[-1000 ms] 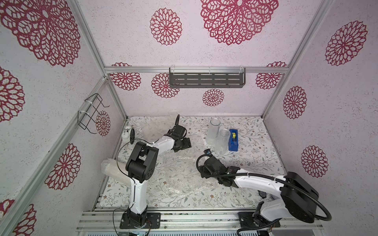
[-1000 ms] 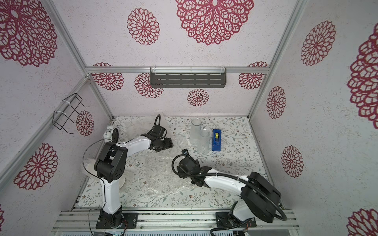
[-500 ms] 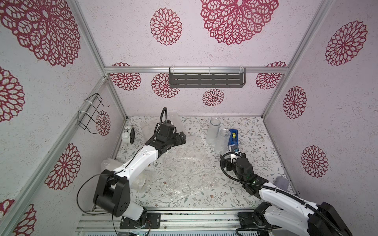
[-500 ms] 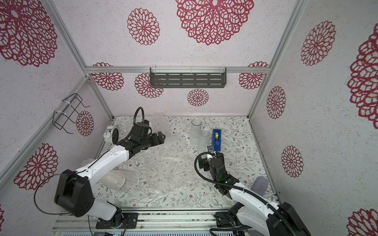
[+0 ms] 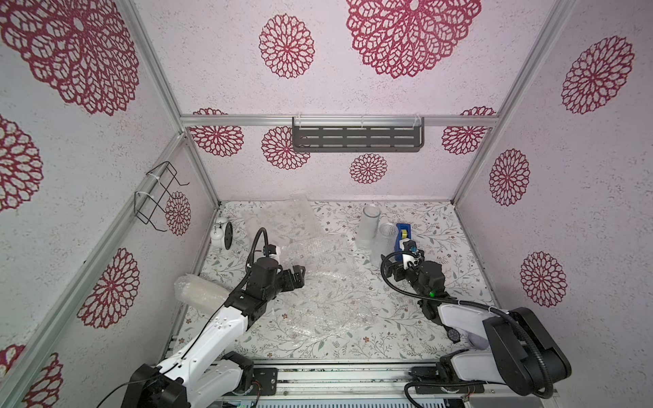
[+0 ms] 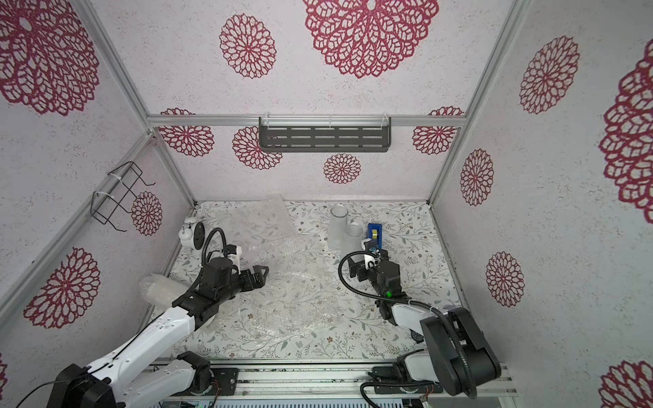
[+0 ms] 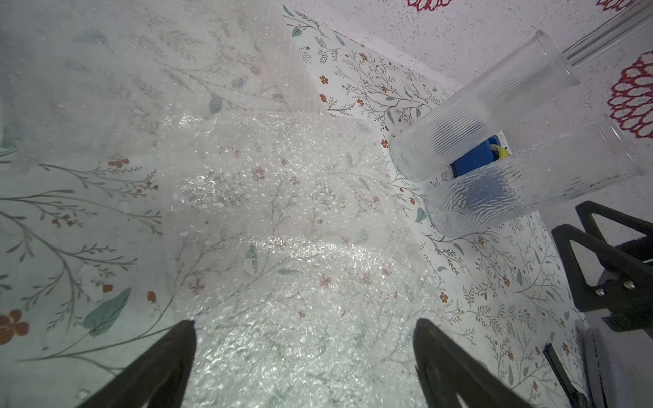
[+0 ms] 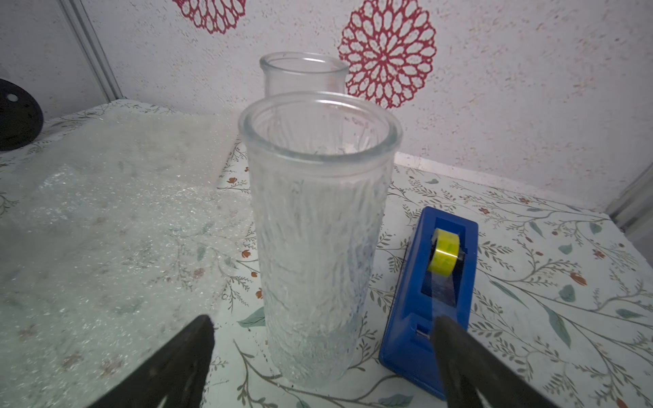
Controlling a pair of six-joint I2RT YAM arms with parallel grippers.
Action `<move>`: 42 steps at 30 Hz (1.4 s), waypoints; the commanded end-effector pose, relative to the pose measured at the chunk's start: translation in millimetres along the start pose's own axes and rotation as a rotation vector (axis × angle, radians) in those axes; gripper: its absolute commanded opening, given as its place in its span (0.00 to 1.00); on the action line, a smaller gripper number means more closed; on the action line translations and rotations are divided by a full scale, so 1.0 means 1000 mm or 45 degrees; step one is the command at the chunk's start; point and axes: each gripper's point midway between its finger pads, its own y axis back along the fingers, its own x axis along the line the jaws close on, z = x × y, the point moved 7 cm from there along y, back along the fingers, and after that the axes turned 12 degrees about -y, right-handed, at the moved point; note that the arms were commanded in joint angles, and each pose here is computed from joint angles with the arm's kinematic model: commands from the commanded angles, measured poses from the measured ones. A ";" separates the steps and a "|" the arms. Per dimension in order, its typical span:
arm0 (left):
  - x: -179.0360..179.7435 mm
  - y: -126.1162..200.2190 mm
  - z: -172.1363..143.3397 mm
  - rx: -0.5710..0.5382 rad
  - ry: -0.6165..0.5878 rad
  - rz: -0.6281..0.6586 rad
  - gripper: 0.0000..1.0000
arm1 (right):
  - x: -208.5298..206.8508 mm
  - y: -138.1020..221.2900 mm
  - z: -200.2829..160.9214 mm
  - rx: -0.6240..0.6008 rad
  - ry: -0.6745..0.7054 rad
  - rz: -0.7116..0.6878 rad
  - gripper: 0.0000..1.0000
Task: Wrap vases in bubble wrap
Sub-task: Pick up the vase from the center of the board.
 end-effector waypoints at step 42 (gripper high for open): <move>0.039 -0.096 -0.022 0.354 0.170 0.287 0.88 | 0.014 -0.009 0.065 -0.281 0.003 0.248 0.49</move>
